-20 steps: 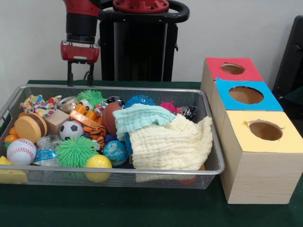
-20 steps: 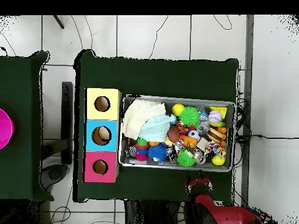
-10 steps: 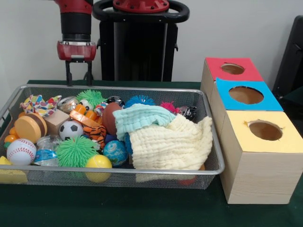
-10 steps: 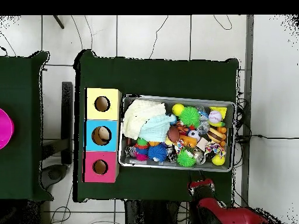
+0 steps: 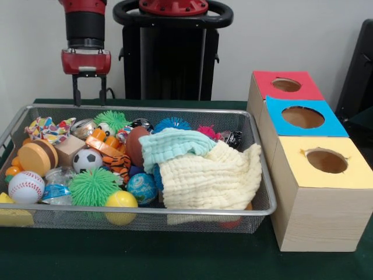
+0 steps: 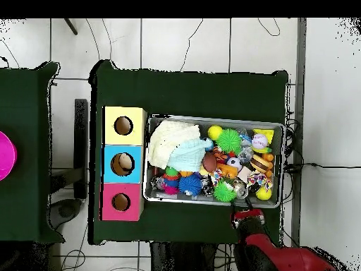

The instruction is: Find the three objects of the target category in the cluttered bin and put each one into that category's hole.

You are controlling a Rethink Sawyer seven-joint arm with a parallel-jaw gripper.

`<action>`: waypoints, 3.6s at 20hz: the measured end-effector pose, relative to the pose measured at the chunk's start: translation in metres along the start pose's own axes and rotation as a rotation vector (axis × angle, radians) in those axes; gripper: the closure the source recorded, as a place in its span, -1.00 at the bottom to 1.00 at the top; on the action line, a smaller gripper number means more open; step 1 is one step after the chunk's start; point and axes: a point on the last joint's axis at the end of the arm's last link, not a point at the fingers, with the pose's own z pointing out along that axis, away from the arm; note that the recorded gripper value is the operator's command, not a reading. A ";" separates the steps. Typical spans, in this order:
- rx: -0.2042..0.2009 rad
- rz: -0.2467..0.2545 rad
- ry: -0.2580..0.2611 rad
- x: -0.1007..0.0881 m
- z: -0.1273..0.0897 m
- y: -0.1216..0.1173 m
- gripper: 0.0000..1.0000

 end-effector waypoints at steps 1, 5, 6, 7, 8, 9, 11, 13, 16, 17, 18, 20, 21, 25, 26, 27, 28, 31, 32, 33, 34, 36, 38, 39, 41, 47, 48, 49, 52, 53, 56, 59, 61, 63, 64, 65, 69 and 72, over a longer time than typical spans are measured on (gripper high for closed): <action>0.001 0.012 0.004 -0.004 0.001 -0.003 -1.00; -0.012 0.084 0.069 -0.015 0.008 -0.011 -1.00; -0.023 0.111 0.106 -0.016 0.010 -0.011 -1.00; -0.027 0.122 0.122 -0.016 0.011 -0.011 -1.00; -0.038 0.142 0.158 -0.017 0.012 -0.010 -1.00; -0.041 0.147 0.168 -0.018 0.013 -0.009 -1.00; -0.058 0.170 0.214 -0.022 0.015 -0.007 -1.00; -0.064 0.175 0.233 -0.025 0.017 -0.006 -1.00; -0.064 0.166 0.234 -0.030 0.020 -0.005 -1.00; -0.063 0.160 0.232 -0.032 0.021 -0.005 -1.00; -0.063 0.150 0.228 -0.037 0.023 -0.004 -1.00; -0.061 0.133 0.224 -0.043 0.027 -0.001 -1.00; -0.061 0.126 0.223 -0.046 0.028 -0.001 -1.00; -0.049 0.073 0.211 -0.066 0.036 0.005 -1.00; -0.046 0.067 0.209 -0.068 0.037 0.005 -1.00; -0.043 0.060 0.206 -0.071 0.038 0.005 -1.00; -0.038 0.051 0.205 -0.074 0.038 0.005 -1.00; -0.018 0.016 0.206 -0.080 0.040 0.003 -1.00; -0.007 -0.004 0.209 -0.082 0.041 0.002 -1.00; 0.004 -0.023 0.212 -0.084 0.042 0.000 -1.00; 0.016 -0.046 0.216 -0.085 0.043 -0.001 -1.00; 0.042 -0.096 0.224 -0.089 0.045 -0.004 -1.00; 0.065 -0.133 0.228 -0.093 0.047 -0.008 -1.00; 0.079 -0.150 0.231 -0.096 0.047 -0.011 -1.00; 0.094 -0.166 0.233 -0.099 0.048 -0.014 -1.00; 0.145 -0.200 0.246 -0.104 0.050 -0.030 -1.00; 0.151 -0.201 0.247 -0.104 0.050 -0.032 -1.00; 0.161 -0.202 0.251 -0.103 0.049 -0.037 -1.00; 0.177 -0.205 0.263 -0.100 0.050 -0.044 -1.00; 0.187 -0.209 0.274 -0.097 0.050 -0.048 -1.00; 0.202 -0.221 0.303 -0.090 0.052 -0.053 -1.00; 0.205 -0.222 0.343 -0.078 0.054 -0.054 -1.00; 0.202 -0.220 0.364 -0.071 0.056 -0.055 -1.00; 0.197 -0.215 0.383 -0.064 0.057 -0.054 -1.00; 0.193 -0.208 0.392 -0.060 0.058 -0.053 -1.00; 0.189 -0.202 0.402 -0.056 0.059 -0.052 -1.00; 0.177 -0.151 0.418 -0.044 0.064 -0.052 -1.00; 0.181 -0.130 0.417 -0.046 0.065 -0.053 -1.00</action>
